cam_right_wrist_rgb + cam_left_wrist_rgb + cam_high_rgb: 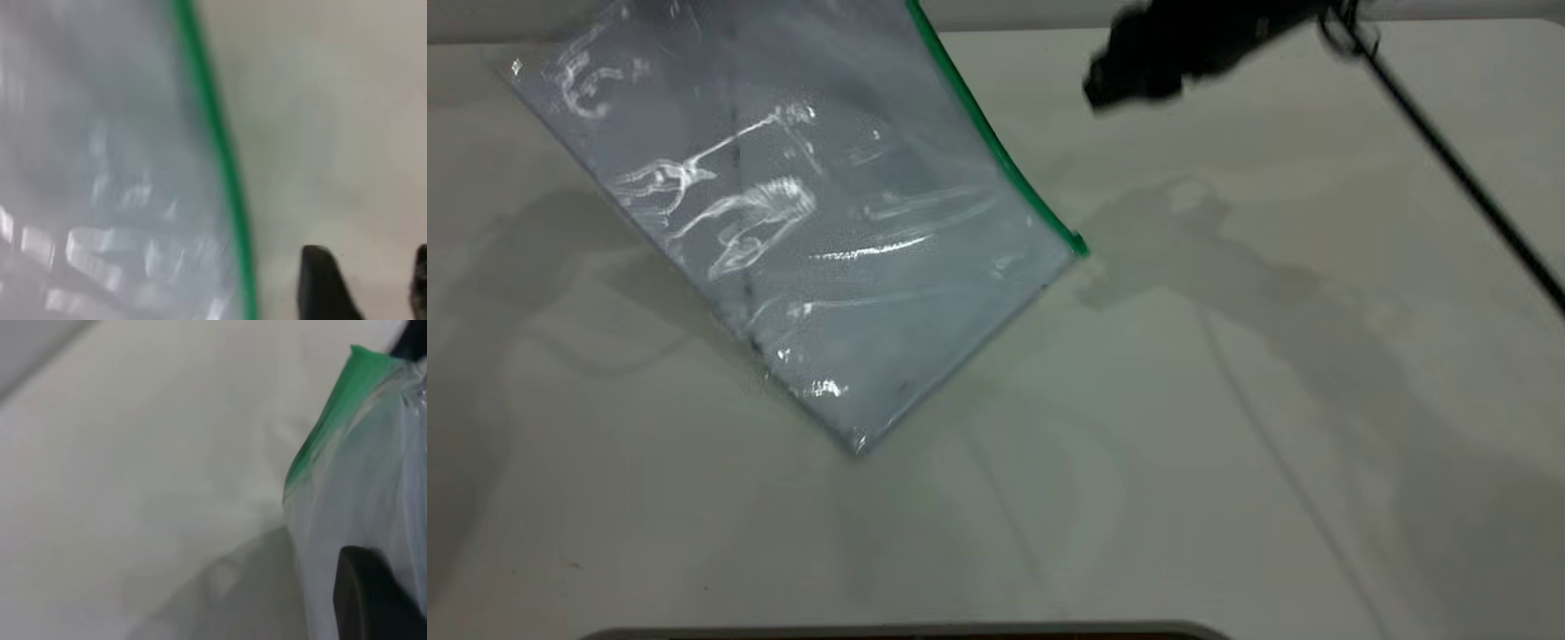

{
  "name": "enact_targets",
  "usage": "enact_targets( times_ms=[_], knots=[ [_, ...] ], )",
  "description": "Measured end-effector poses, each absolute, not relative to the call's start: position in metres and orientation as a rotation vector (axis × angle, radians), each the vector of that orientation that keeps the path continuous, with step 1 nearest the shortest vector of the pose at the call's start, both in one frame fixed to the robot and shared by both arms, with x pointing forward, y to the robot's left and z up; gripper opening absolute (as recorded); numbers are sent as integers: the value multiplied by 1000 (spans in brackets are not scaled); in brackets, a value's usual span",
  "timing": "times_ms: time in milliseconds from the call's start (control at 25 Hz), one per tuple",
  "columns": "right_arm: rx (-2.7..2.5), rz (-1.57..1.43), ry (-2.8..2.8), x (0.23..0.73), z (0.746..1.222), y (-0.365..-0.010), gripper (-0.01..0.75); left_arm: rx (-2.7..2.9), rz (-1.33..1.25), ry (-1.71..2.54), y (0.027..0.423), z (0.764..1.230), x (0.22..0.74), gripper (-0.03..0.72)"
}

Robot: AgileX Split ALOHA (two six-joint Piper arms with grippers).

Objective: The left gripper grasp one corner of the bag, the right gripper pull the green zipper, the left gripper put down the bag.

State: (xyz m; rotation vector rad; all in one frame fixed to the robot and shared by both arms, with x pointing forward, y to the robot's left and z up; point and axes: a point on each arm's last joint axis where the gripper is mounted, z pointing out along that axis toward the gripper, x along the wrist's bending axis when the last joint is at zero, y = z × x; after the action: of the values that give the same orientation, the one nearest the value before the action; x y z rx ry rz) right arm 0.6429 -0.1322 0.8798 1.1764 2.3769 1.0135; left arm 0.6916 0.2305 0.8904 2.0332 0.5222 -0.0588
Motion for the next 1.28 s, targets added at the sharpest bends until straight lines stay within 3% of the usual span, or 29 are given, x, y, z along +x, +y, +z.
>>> enact_targets(
  times_ms=[160, 320, 480, 680, 840, 1040, 1280],
  knots=[
    [1143, 1125, 2257, 641, 938, -133, 559, 2047, -153, 537, 215, 868, 682, 55],
    [1109, 1334, 2198, 627, 997, -129, 587, 2066, -246, 560, 193, 848, 674, 101],
    [1103, 1510, 2259, 600, 1042, -125, 549, 2084, -252, 675, 177, 840, 674, 264],
    [1095, 1398, 2532, 567, 1057, -129, 533, 2070, -169, 851, 184, 844, 685, 515],
    [1234, 1194, 2728, 540, 1064, -139, 533, 2006, -51, 895, 217, 889, 695, 589],
    [1427, 940, 2908, 505, 1080, -154, 531, 1841, -91, 936, 255, 987, 680, 550],
    [1543, 830, 2785, 483, 1105, -171, 529, 1933, -79, 863, 278, 1096, 618, 518]
  ],
)
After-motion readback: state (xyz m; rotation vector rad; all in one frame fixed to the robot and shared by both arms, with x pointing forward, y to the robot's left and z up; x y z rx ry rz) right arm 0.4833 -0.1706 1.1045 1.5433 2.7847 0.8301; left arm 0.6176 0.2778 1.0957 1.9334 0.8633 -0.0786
